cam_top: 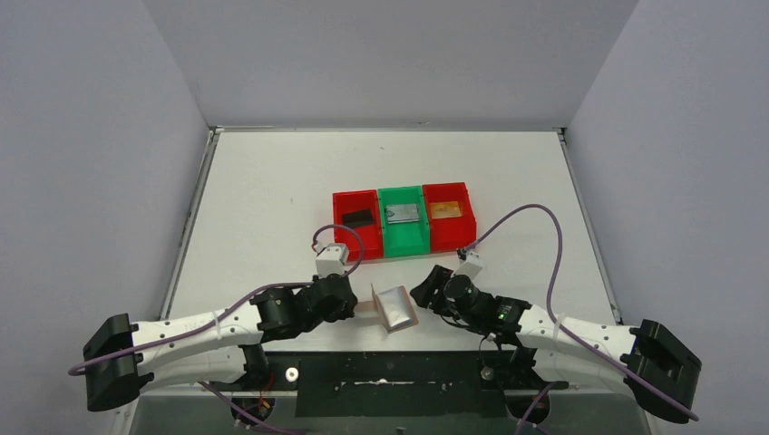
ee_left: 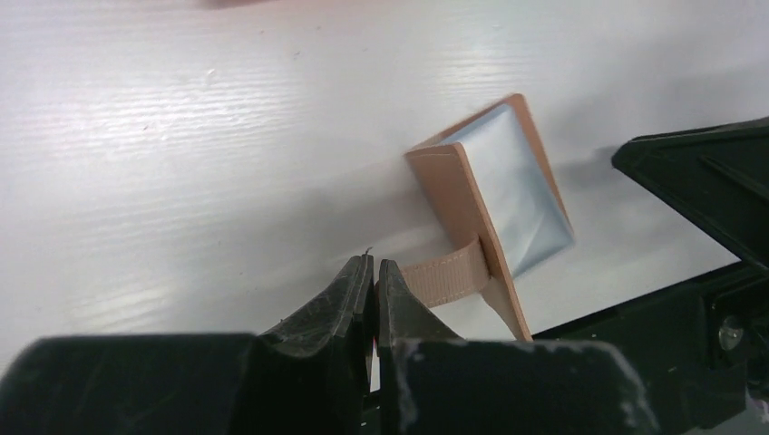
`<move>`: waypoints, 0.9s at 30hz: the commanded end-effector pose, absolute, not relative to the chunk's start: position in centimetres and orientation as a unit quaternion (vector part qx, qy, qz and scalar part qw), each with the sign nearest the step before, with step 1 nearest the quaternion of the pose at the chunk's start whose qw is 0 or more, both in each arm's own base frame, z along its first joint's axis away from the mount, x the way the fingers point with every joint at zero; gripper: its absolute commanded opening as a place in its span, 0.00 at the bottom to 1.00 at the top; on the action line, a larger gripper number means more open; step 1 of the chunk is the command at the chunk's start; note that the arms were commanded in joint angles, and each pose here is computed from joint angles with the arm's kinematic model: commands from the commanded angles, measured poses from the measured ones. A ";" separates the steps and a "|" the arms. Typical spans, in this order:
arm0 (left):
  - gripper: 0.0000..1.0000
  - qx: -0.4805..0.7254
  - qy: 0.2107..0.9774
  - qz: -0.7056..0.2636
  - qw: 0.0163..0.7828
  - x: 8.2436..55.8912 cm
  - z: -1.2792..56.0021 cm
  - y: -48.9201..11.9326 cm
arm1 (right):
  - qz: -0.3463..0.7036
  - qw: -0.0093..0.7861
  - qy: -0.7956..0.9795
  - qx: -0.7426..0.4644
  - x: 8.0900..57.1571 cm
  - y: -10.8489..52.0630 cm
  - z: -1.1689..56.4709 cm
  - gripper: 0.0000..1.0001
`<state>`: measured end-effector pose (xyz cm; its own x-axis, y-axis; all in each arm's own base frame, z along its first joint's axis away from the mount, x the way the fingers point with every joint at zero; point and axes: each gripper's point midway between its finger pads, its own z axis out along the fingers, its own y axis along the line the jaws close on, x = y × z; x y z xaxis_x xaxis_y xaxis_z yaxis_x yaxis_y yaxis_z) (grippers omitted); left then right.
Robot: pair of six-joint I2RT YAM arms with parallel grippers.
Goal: Take the credit cards out of the card holder
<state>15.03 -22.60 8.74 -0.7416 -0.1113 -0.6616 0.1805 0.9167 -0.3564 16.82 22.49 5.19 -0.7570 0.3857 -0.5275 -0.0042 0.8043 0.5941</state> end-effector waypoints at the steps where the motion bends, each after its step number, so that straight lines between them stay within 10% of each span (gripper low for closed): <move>1: 0.00 -0.054 0.916 -0.170 0.360 15.4 7.8 -20.1 | 0.335 0.350 0.872 0.070 18.0 25.5 8.1 0.53; 27: 0.00 -0.050 0.912 -0.167 0.371 15.9 8.2 -19.7 | 0.373 0.279 0.884 0.051 16.7 29.4 6.8 0.47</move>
<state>14.95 -19.36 7.04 -0.7523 -0.1864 -0.6318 0.0321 0.9476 -0.3178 16.40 28.18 5.58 -0.8423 0.2836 -0.4584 -0.1063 0.7463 0.6570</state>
